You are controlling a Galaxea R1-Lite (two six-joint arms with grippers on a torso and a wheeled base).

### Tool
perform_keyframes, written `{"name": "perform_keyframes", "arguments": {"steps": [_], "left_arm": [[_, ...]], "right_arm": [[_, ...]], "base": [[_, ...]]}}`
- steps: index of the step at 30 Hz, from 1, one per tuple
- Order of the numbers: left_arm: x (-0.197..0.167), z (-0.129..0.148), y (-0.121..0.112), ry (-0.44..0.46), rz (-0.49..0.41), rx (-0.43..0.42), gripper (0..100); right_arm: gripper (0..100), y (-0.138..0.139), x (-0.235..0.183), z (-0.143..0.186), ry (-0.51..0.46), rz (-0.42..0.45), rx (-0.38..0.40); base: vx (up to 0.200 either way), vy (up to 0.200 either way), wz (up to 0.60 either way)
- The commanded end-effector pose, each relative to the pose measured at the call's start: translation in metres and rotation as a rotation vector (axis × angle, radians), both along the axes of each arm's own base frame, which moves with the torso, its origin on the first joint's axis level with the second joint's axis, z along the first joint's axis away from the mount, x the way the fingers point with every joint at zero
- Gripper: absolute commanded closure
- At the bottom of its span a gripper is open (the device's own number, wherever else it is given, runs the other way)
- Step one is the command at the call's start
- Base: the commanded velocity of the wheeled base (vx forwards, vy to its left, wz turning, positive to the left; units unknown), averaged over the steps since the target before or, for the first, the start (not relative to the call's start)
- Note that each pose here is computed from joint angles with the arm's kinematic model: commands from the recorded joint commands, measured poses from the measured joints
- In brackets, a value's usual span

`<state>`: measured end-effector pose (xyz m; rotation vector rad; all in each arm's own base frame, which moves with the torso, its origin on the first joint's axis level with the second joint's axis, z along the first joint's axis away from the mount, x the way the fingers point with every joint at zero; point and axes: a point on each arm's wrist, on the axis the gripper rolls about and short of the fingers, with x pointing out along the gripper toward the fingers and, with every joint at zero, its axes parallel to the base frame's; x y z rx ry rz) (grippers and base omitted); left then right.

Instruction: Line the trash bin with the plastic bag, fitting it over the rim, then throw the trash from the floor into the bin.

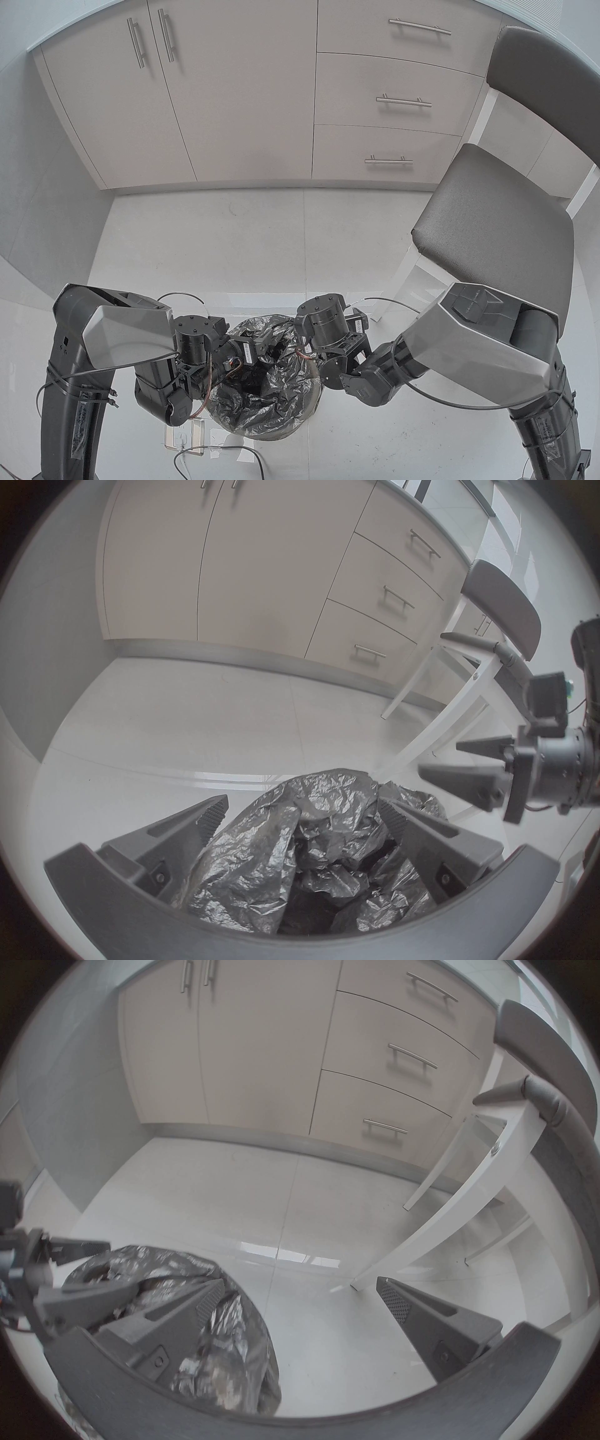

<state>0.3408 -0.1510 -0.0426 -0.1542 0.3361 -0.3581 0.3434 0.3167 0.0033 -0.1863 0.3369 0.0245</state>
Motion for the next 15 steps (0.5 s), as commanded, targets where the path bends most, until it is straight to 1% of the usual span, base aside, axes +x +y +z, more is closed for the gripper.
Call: {"name": "perform_keyframes", "arguments": {"steps": [1, 3, 5, 6, 9, 15], "left_arm": [[0.000, 0.016, 0.001, -0.036, 0.002, -0.017, 0], [-0.001, 0.022, 0.002, -0.045, 0.004, -0.023, 0], [-0.001, 0.023, 0.002, -0.047, 0.004, -0.023, 0], [-0.004, 0.023, 0.000, -0.044, -0.003, -0.022, 0], [-0.010, 0.018, -0.006, -0.025, -0.026, -0.015, 0], [-0.013, 0.006, -0.010, 0.004, -0.040, 0.004, 0]], "right_arm": [[0, -0.005, -0.029, 0.027, 0.017, 0.051, -0.033], [0, -0.012, -0.044, 0.014, 0.063, 0.068, -0.075], [0, -0.013, -0.047, 0.011, 0.073, 0.071, -0.083], [0, -0.017, -0.053, 0.001, 0.108, 0.086, -0.102], [0, -0.017, -0.060, -0.013, 0.140, 0.110, -0.095], [0, -0.015, -0.060, -0.023, 0.154, 0.111, -0.107]], "base": [[0.000, 0.000, 0.00], [0.000, 0.000, 0.00], [0.000, 0.000, 0.00], [0.000, 0.000, 0.00], [0.000, 0.000, 0.00], [0.000, 0.000, 0.00]]}}
